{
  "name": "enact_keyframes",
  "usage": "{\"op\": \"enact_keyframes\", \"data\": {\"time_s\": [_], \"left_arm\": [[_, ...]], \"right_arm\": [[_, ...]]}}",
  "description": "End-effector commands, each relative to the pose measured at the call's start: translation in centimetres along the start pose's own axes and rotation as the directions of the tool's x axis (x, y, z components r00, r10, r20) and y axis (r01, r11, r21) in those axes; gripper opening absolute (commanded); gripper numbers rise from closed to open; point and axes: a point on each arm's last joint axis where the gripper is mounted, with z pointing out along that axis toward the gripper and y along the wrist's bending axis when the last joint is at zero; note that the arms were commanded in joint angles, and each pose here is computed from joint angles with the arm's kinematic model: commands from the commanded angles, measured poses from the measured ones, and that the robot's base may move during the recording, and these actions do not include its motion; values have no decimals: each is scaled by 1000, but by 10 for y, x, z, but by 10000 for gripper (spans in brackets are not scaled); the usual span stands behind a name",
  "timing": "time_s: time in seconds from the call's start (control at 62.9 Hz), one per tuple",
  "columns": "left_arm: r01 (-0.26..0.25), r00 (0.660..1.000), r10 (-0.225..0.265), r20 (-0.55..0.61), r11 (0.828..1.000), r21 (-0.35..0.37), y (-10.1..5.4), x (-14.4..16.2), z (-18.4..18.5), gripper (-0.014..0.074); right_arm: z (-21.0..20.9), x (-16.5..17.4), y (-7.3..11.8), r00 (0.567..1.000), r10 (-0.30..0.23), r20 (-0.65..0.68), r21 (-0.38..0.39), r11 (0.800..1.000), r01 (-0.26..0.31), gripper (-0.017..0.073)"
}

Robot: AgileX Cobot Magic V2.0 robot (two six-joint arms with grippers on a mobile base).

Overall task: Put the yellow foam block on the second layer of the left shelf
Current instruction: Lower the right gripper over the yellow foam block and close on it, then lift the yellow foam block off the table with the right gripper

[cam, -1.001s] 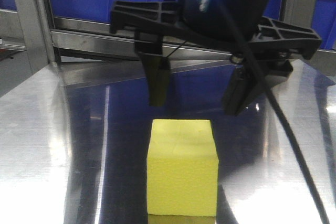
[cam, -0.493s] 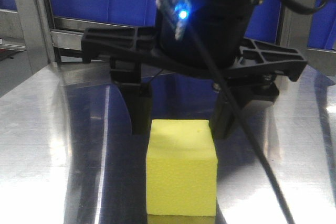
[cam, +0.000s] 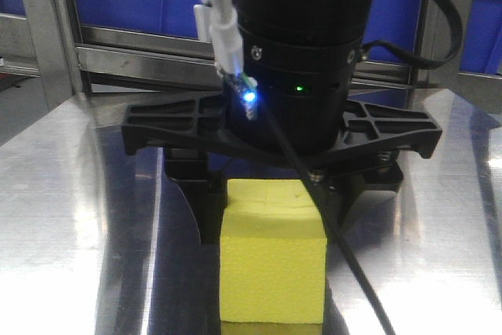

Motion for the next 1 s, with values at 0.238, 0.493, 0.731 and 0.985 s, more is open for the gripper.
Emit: {"op": "enact_keyframes", "data": {"time_s": [0.238,0.493,0.731,0.985], "left_arm": [[9,997,-9,75,1000,-5,0,1,-1,124],[9,997,-9,75,1000,-5,0,1,-1,124],[9,997,-9,75,1000,-5,0,1,-1,124],[9,997,-9,75,1000,-5,0,1,-1,124]], "right_arm": [[-15,-6,4,999,-10,45,-39,999,12,428],[-41,-12,-8,995,-18,100,-83,996,26,428],[-60,-20,-66,983,-96,159,-45,994,104,428],[-89,-23,-145,959,-107,262,23,994,105,428]]}}
